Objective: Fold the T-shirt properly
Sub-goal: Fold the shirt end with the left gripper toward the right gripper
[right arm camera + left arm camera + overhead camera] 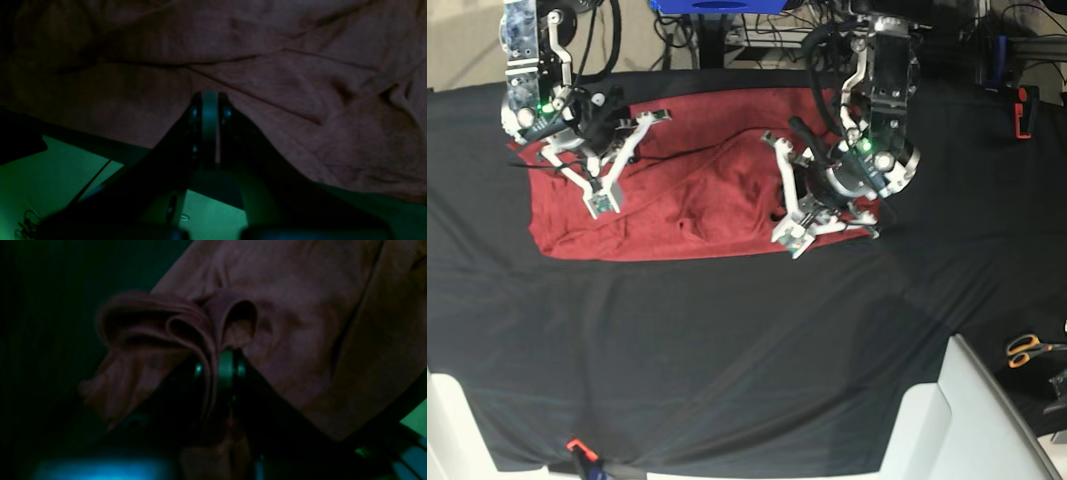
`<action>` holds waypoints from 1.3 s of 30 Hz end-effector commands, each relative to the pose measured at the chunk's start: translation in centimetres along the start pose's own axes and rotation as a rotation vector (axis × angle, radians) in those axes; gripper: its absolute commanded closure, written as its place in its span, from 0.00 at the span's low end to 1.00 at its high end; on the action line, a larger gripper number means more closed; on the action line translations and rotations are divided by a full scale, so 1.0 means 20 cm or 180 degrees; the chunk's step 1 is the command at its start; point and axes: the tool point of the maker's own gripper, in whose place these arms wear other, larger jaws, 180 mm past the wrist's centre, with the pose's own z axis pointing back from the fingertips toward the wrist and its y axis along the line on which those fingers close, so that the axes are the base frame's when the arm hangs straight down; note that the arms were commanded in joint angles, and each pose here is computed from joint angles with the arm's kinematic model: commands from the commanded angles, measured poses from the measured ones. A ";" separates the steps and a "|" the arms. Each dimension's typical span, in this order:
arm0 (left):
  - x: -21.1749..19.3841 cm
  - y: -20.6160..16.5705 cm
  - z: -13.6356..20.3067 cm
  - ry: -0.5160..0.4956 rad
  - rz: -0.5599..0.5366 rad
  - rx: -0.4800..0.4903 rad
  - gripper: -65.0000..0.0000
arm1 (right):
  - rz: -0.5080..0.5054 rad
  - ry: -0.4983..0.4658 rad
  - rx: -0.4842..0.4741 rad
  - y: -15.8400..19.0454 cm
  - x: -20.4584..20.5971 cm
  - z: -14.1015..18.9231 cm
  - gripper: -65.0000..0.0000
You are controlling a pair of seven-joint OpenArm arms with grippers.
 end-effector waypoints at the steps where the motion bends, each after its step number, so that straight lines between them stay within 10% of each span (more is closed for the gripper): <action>1: 0.06 0.00 -0.01 -0.0119 0.0020 -0.0015 1.00 | 0.0003 -0.0113 0.0009 0.00 0.05 0.01 0.99; 39: 0.18 -0.16 -0.19 -0.0043 -0.0056 -0.0391 1.00 | 0.0003 -0.0113 0.0009 0.00 0.05 0.01 0.99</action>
